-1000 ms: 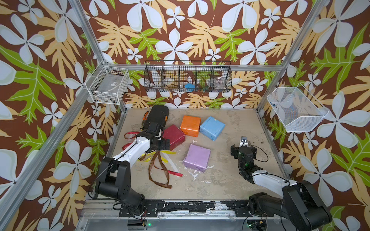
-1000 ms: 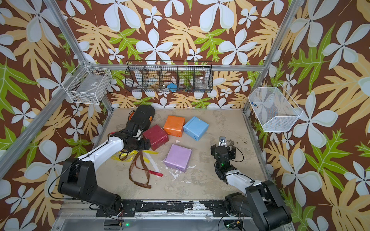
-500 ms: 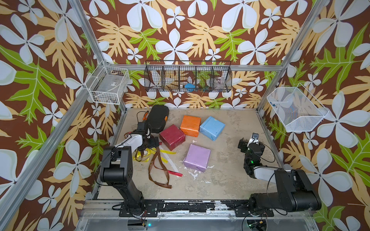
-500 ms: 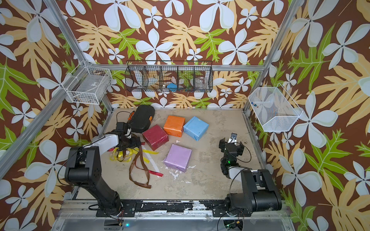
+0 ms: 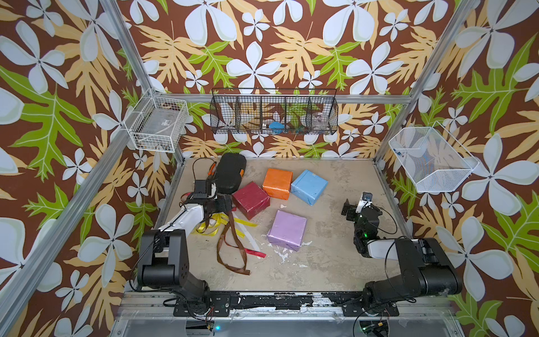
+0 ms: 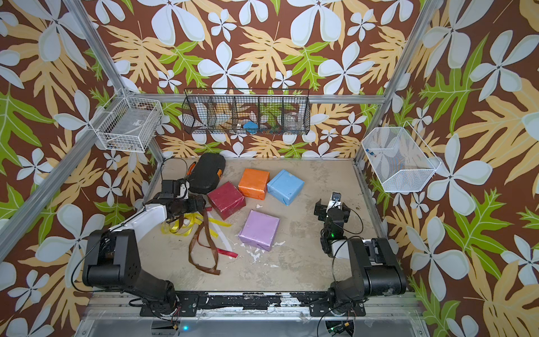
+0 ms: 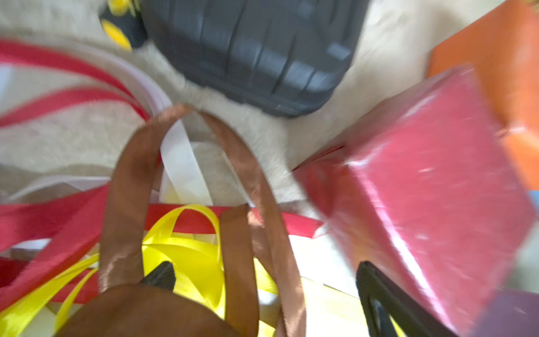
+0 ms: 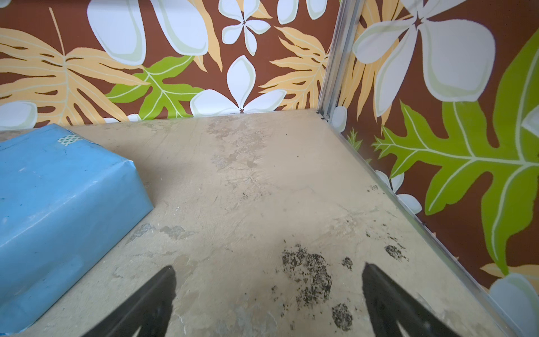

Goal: Untie the ribbon bows on the gift boxes
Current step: Place the ribbon at the center of the board, then reset both arms

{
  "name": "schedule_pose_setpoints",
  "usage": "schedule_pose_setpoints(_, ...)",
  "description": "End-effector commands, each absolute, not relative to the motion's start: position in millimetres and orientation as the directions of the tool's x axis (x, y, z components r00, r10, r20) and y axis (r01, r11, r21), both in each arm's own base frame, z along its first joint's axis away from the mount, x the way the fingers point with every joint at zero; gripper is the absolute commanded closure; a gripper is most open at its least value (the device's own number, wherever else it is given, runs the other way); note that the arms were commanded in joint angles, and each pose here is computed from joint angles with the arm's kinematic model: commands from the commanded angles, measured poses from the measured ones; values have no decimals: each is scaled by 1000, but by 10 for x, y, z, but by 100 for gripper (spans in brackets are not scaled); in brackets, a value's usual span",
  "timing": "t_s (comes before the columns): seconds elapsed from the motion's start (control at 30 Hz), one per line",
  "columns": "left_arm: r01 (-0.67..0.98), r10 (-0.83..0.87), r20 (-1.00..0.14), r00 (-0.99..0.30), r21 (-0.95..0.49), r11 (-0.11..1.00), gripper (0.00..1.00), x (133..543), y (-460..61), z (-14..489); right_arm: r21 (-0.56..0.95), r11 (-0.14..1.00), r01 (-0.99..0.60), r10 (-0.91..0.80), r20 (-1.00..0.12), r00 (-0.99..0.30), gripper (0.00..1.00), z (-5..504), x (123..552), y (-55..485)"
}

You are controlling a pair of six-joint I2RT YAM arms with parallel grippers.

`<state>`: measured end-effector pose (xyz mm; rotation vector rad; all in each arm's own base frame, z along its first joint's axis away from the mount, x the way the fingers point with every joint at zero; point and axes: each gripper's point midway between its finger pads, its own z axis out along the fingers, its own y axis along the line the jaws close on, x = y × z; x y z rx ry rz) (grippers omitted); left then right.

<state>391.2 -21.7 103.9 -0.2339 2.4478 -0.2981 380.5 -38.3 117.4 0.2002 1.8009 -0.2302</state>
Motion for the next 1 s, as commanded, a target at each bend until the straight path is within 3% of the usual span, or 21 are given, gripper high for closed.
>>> schedule_pose_setpoints(0.0, -74, -251, -670, -699, -281, 957, 0, 3936, -201, 1302, -45, 975, 215, -2, -981, -195, 0, 1272, 3819, -312)
schedule_pose_setpoints(0.3, -67, -217, -736, -642, -228, 971, 0, 4025, -120, 1158, -38, 990, 137, -27, -996, -84, 0, 1302, 3595, -186)
schedule_pose_setpoints(0.67, -106, -165, -943, -287, -140, 984, 0, 3927, 102, 1233, -39, 990, 138, -26, -995, -97, 0, 1288, 3601, -187)
schedule_pose_setpoints(0.97, -154, -91, -991, -100, -75, 985, 0, 3535, 107, 1308, -38, 990, 137, -25, -995, -96, 0, 1292, 3601, -186)
